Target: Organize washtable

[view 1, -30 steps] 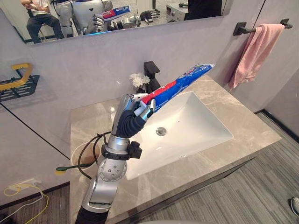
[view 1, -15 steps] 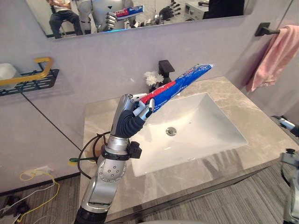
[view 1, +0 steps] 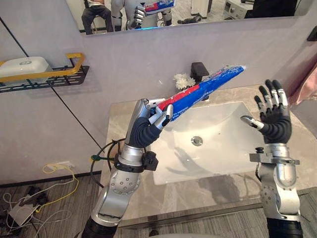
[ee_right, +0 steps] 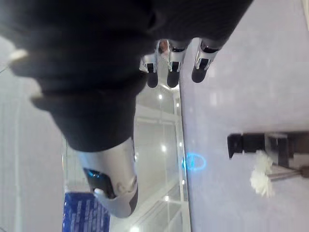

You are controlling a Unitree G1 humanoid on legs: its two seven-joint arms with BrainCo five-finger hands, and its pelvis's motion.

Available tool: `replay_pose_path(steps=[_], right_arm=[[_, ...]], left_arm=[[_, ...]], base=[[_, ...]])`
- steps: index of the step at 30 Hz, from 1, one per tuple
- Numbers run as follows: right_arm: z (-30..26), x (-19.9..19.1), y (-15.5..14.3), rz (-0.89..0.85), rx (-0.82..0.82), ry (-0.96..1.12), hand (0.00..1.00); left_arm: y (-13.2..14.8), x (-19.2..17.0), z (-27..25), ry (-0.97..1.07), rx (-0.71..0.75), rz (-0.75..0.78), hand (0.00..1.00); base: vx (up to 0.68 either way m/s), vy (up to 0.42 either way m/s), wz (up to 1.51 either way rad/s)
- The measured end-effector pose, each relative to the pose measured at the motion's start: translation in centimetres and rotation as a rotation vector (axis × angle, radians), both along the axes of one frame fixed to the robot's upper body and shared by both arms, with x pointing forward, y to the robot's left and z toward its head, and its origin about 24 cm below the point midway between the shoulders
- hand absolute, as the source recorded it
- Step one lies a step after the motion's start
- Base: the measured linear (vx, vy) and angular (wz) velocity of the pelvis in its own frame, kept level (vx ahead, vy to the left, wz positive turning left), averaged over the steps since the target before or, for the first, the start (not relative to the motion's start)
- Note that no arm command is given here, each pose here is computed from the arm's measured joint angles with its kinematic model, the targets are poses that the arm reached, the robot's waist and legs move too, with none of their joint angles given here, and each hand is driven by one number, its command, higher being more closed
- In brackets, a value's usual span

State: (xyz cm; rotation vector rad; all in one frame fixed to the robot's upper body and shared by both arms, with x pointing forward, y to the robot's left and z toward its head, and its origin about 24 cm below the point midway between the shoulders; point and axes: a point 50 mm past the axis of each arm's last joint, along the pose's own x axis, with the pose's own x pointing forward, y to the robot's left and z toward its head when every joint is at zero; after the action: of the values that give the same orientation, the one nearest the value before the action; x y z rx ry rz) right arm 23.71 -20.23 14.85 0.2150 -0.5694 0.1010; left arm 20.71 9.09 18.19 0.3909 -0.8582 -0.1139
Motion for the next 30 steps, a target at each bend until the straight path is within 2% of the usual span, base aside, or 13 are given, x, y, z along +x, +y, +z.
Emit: replay_pose_path(steps=[7,18,30], right_arm=[[0.0,0.6,3.5,0.229,0.145,-0.015,0.00],[-0.3,0.6,7.3,0.484,0.342,0.000,0.00],[0.5,0.6,9.7,0.631,0.444,-0.017,0.00]], left_arm=[[-0.4,-0.2,0.0,-0.001,-0.013,-0.015,1.00],[-0.3,-0.2,0.0,-0.010,-0.046,0.008,1.00],[-0.2,-0.1,-0.2,0.006,-0.075,0.008,1.00]], base=[[0.00,-0.002,0.02],[-0.02,-0.003,0.03],[-0.01,-0.010,0.04]])
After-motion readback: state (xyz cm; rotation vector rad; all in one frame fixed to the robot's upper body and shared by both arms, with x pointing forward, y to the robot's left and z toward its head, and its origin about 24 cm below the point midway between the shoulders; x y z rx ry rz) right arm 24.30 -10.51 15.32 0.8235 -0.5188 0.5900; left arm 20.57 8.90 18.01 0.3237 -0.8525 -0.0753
